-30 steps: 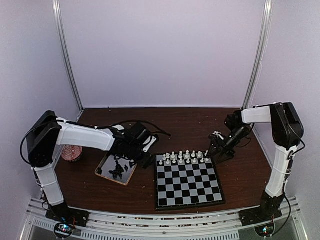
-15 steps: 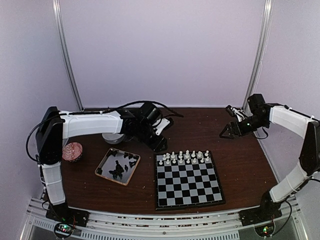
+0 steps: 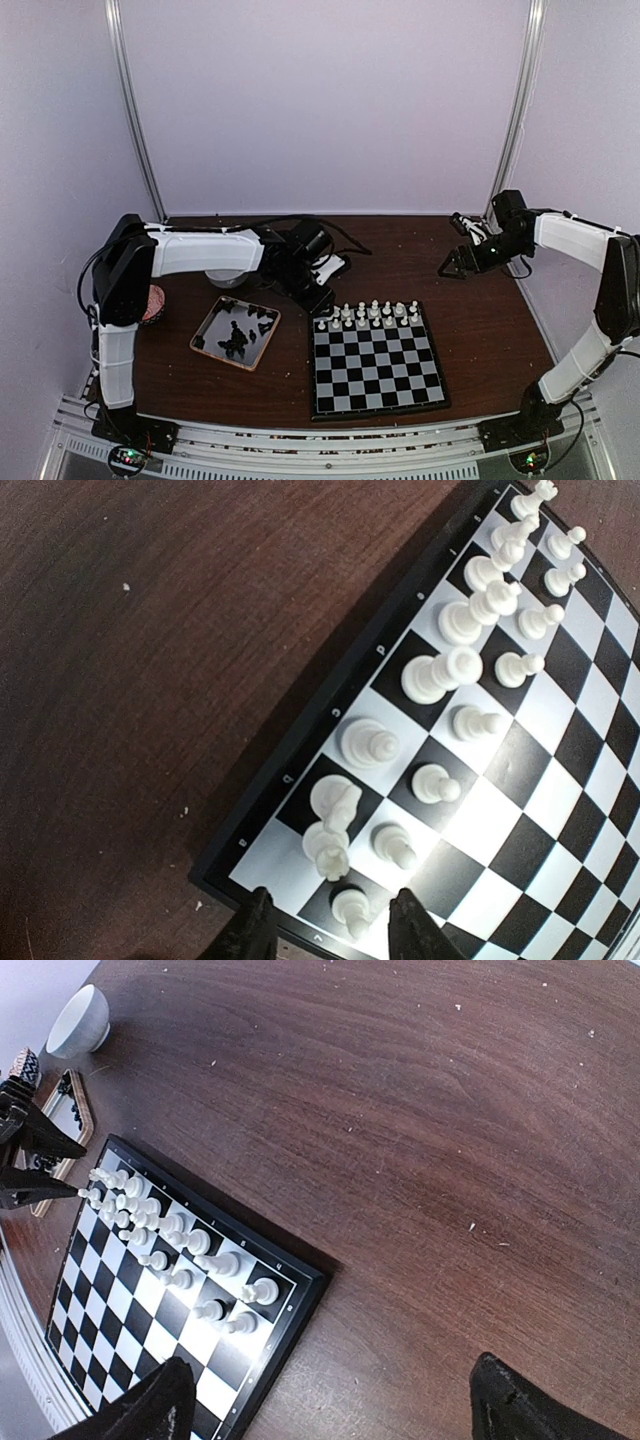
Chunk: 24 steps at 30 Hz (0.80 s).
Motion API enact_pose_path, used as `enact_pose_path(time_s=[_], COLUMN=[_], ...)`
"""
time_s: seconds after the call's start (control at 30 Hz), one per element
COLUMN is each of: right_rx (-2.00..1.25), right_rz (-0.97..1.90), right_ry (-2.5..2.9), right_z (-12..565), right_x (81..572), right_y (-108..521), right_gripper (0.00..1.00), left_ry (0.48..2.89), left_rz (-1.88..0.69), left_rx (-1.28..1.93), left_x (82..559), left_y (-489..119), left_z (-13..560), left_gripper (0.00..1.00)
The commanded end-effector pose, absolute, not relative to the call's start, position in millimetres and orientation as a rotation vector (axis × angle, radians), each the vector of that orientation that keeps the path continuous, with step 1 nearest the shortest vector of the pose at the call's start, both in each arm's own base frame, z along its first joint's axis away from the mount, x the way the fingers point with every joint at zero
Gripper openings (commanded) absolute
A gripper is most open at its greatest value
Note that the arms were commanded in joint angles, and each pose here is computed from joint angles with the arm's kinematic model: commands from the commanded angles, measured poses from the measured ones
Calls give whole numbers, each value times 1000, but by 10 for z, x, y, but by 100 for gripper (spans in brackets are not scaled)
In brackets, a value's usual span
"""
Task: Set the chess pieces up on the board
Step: Move the chessboard to the center of the board.
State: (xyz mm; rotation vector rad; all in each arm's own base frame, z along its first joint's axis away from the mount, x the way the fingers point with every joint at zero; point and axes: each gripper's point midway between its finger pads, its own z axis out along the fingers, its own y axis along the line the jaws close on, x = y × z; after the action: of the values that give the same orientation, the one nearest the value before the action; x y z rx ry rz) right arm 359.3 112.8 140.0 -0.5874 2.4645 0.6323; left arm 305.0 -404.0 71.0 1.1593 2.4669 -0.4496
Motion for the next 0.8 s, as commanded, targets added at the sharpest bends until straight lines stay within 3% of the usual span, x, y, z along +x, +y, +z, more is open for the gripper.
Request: enact_pose_path(time_s=[0.0, 0.77], right_rx=[-598, -579], right_rz=[622, 645], right_ry=[2466, 2509], right_z=[1360, 1247], right_x=[3627, 3635], right_y=[1130, 1130], right_gripper=[95, 95], left_ry=[2450, 2468], left_rz=[-447, -406], left_rx=[1152, 1164], left_x=[3164, 3208], left_y=[-4104, -4102], left_z=[709, 562], left_gripper=[37, 13])
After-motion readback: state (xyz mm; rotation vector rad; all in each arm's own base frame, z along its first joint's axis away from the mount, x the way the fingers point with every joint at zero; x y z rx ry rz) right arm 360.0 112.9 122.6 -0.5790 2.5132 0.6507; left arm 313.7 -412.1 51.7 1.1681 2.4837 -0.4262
